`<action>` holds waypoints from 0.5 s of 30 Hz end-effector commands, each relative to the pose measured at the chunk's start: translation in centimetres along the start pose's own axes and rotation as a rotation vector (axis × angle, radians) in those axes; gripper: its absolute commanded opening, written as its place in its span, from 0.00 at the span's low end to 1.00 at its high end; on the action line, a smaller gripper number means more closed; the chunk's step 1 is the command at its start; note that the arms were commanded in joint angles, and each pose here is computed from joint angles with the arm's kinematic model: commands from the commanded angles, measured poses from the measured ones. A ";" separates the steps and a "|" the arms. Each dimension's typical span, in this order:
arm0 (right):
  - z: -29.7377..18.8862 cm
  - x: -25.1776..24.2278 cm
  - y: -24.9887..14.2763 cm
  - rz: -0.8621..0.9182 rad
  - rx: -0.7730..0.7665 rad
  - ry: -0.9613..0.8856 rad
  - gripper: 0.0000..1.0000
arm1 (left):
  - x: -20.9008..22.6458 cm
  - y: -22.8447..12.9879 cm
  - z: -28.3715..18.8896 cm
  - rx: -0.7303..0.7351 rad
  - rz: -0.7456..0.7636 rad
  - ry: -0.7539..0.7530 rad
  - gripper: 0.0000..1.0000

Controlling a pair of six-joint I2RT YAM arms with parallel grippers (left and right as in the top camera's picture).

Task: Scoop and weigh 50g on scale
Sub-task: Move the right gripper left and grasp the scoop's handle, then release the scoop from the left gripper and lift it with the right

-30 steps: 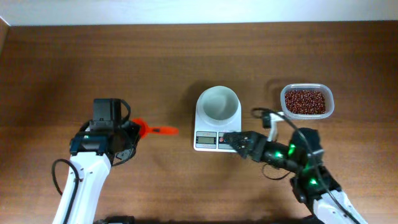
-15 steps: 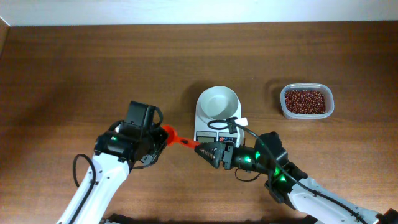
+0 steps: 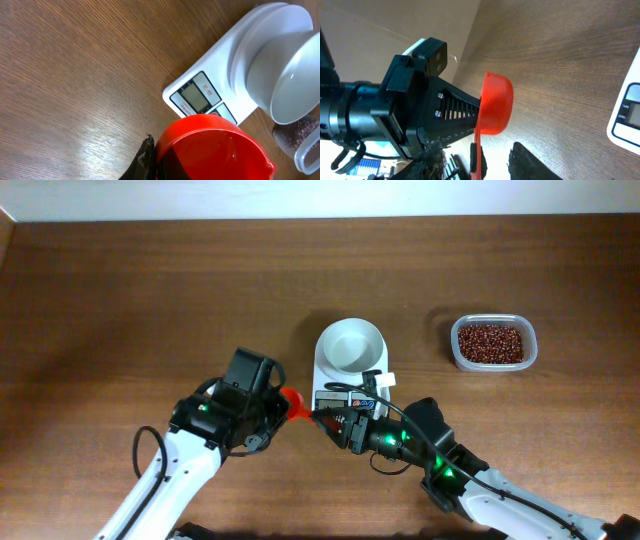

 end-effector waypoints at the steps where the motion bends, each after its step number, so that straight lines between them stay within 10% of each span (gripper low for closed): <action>1: 0.2 0.4 0.2 -0.018 -0.008 0.007 0.40 | -0.3 -0.3 -0.1 -0.010 -0.016 -0.010 0.00; 15: 0.4 1.0 -0.8 -0.019 0.026 0.026 0.26 | -0.5 -0.4 -0.1 -0.010 -0.009 -0.016 0.00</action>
Point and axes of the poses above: each gripper's point midway between its finger pads, its own z axis out along the fingers, its own x axis along the line the jaws close on, y = z × x, the point moved 1 cm from there along -z, back along the fingers, and after that the axes turned 2 degrees about z, right-handed, at the moved point
